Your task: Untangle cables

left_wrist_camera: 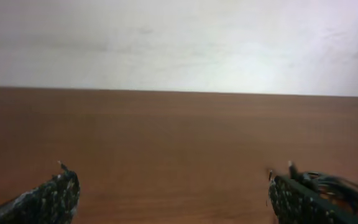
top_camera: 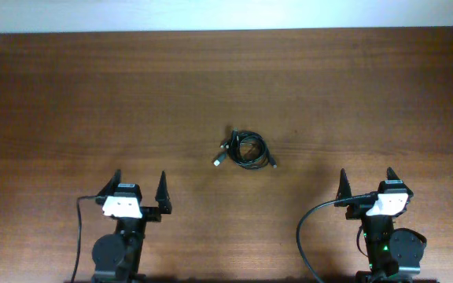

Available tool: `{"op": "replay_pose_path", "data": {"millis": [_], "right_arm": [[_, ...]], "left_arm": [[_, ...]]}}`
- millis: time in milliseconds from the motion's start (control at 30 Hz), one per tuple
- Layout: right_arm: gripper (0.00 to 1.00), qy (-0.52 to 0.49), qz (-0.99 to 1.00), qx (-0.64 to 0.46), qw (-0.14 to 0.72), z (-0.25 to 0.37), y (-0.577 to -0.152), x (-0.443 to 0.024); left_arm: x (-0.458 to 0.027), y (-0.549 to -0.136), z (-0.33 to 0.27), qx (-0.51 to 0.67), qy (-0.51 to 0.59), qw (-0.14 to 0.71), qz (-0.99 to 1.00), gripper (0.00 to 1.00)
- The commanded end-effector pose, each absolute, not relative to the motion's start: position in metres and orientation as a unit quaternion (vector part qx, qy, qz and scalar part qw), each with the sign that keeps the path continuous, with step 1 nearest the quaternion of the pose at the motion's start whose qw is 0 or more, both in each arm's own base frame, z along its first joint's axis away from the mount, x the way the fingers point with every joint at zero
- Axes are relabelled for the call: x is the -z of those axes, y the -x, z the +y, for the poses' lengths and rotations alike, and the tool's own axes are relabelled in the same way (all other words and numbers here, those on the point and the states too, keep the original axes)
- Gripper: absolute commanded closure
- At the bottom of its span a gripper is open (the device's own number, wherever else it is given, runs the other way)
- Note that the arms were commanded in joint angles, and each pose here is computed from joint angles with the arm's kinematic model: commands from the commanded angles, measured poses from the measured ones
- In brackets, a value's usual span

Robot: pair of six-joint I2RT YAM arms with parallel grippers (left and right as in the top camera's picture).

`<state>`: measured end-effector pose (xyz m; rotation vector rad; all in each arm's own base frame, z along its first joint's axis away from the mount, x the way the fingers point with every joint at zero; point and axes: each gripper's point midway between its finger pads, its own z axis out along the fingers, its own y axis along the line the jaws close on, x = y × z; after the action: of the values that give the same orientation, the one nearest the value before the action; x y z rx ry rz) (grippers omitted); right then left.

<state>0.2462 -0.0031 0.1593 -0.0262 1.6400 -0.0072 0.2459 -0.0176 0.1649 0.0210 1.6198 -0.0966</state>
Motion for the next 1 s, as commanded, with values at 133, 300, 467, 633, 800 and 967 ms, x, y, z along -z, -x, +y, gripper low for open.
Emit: {"op": "replay_pose_path", "data": {"millis": [133, 300, 467, 633, 800, 967], "right_arm": [[0.02, 0.007, 0.733, 0.005, 0.68, -0.005, -0.246, -0.157], [0.02, 0.007, 0.733, 0.005, 0.68, -0.005, -0.246, -0.157], [0.02, 0.007, 0.733, 0.005, 0.68, -0.005, -0.246, -0.157], [0.02, 0.007, 0.733, 0.005, 0.68, -0.005, -0.246, -0.157], [0.02, 0.007, 0.733, 0.005, 0.68, -0.005, -0.246, -0.157], [0.02, 0.007, 0.733, 0.005, 0.68, -0.005, -0.246, -0.157]], "left_arm": [[-0.215, -0.232, -0.066, 0.157, -0.107, 0.744, 0.64, 0.01], [-0.277, -0.214, -0.066, 0.149, -0.123, 0.815, 0.546, 0.01], [-0.31, -0.206, -0.066, 0.137, -0.13, 0.804, 0.563, 0.01], [-0.314, -0.223, -0.066, 0.106, -0.157, 0.699, 0.69, 0.01], [-0.301, -0.256, -0.082, 0.163, -0.162, 0.526, 0.819, 0.01], [-0.292, -0.279, -0.113, 0.262, -0.189, 0.429, 0.844, 0.01]]}}
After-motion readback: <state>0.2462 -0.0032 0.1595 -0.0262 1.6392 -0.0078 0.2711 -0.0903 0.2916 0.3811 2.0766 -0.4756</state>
